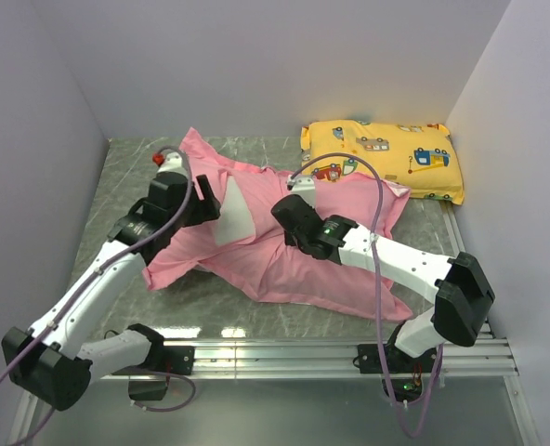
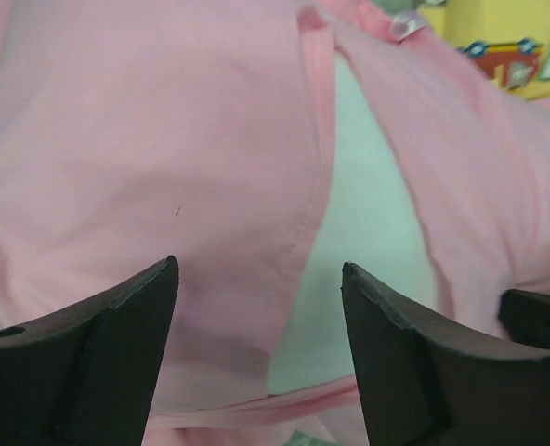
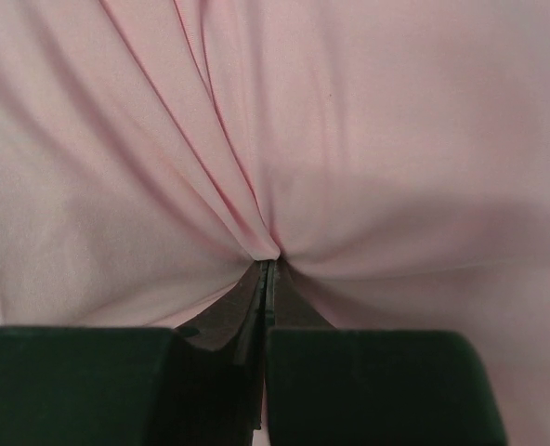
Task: Remove the pillowcase from the pillow
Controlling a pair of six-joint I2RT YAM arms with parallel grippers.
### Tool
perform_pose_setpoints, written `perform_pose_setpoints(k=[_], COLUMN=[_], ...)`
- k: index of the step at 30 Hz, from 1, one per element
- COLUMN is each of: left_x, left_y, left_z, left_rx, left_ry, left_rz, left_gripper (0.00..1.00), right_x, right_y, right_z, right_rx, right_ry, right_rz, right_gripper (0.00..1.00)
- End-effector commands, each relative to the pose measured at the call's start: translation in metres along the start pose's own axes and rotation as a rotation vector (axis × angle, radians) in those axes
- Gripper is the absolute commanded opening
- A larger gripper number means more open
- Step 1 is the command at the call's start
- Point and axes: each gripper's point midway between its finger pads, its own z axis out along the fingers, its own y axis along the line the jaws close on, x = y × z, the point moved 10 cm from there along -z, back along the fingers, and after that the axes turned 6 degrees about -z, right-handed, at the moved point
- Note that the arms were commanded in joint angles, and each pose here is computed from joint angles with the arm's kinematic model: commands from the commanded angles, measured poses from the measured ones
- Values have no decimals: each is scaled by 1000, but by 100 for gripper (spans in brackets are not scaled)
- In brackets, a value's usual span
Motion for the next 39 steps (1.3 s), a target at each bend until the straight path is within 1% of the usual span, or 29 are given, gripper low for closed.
perform_pose_setpoints(k=[1, 3, 6, 8, 10, 11, 12, 14, 15, 16, 18, 19, 21, 22, 23, 25, 27, 28, 30, 31, 33, 34, 35, 36, 37, 38, 39], left_x=[5, 6, 6, 6, 6, 6, 7, -2, -6, -15, -26, -36, -39, -40, -33, -14, 0, 13, 18, 26, 27, 28, 25, 26, 29, 29, 33], left_y=[3, 4, 0, 1, 3, 4, 7, 15, 19, 32, 48, 70, 89, 108, 107, 113, 113, 116, 115, 116, 114, 114, 112, 112, 113, 112, 113], left_z=[8, 12, 13, 15, 19, 20, 21, 21, 20, 21, 21, 22, 24, 27, 33, 48, 59, 62, 63, 64, 61, 60, 58, 57, 56, 54, 54], left_rx=[-155, -170, -129, -152, -191, -216, -253, -343, -370, -414, -441, -496, -478, -507, -438, -429, -363, -356, -320, -319, -305, -307, -294, -289, -288, -279, -279], left_ry=[-12, 0, 5, 20, 30, 24, 26, -37, -55, -80, -96, -123, -112, -119, -65, 34, 94, 129, 124, 137, 124, 119, 94, 87, 89, 77, 77], left_rz=[76, 86, 101, 117, 132, 131, 130, 120, 101, 67, 1, -61, -145, -198, -214, -235, -286, -302, -334, -336, -352, -355, -364, -368, -373, -383, -391], left_gripper=[76, 78, 80, 76, 63, 55, 39, 24, 14, 9, 0, 0, 0, 0, 0, 0, 0, 1, 0, 0, 0, 0, 1, 1, 0, 1, 0], right_x=[12, 12, 10, 12, 12, 15, 15, 21, 21, 23, 29, 31, 40, 42, 46, 47, 44, 43, 31, 20, 9, 3, -12, -18, -23, -41, -45], right_y=[-3, -6, -15, -24, -31, -39, -43, -54, -63, -68, -84, -89, -99, -102, -103, -96, -87, -78, -68, -58, -50, -47, -38, -35, -33, -29, -24], right_z=[12, 13, 15, 16, 17, 18, 19, 18, 20, 20, 19, 19, 18, 18, 18, 16, 13, 9, 0, -7, -17, -22, -34, -40, -46, -57, -66], right_rx=[22, 39, 61, 79, 83, 98, 108, 118, 136, 147, 170, 176, 176, 174, 168, 102, 49, 26, -1, -14, -24, -14, -37, -43, -46, -58, -73], right_ry=[52, 47, 41, 43, 38, 43, 42, 49, 51, 52, 59, 62, 73, 67, 72, 76, 65, 55, 37, 4, -23, -34, -78, -94, -97, -142, -149], right_rz=[-15, -22, -6, 3, 17, 26, 36, 48, 71, 81, 116, 129, 153, 167, 168, 166, 151, 123, 93, 69, 47, 25, 21, 15, -9, 4, -25], right_gripper=[0, 0, 0, 0, 0, 0, 0, 0, 0, 0, 0, 0, 0, 0, 0, 0, 0, 0, 0, 1, 12, 24, 32, 40, 53, 58, 63])
